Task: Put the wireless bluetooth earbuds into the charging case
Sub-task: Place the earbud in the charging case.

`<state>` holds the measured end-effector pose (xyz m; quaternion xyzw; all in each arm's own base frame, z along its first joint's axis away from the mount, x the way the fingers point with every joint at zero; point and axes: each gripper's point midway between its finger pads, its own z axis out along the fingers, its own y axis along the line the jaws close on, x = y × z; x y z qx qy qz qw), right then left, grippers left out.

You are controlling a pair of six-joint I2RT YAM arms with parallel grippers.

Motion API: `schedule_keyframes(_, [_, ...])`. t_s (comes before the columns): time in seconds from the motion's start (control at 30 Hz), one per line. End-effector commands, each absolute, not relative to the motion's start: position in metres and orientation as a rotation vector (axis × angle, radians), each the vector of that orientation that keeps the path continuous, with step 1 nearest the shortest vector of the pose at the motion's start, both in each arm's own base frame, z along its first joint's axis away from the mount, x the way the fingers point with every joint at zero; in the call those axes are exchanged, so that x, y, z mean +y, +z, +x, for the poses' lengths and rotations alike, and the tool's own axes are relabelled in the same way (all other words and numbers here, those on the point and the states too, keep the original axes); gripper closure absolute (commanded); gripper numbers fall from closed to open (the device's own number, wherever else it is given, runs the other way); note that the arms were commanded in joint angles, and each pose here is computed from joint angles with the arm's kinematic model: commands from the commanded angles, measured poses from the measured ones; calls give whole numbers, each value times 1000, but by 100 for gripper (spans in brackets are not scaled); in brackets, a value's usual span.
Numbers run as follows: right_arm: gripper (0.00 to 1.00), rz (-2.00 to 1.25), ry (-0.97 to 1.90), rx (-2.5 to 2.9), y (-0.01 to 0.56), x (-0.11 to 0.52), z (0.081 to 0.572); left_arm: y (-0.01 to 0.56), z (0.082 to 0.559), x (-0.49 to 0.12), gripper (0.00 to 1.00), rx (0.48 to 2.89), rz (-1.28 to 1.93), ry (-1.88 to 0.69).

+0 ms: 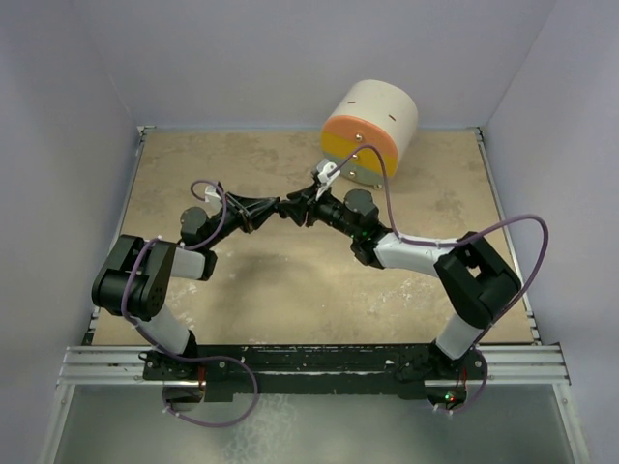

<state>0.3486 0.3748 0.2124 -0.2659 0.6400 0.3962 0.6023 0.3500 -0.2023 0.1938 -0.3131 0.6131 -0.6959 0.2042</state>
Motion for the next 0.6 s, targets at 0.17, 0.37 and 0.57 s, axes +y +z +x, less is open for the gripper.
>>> schedule_keyframes(0.17, [49,-401,911,1376,264,340,342,215,354,-200,100,1631,-822,-1954])
schedule_keyframes(0.37, [0,-246,653,1532,247,301,368,200,368,-190,100,1620,-973,-1858])
schedule_keyframes(0.57, [0,-343,409,1741,185,307,370,189,386,-179,100,1598,-1119,-1753])
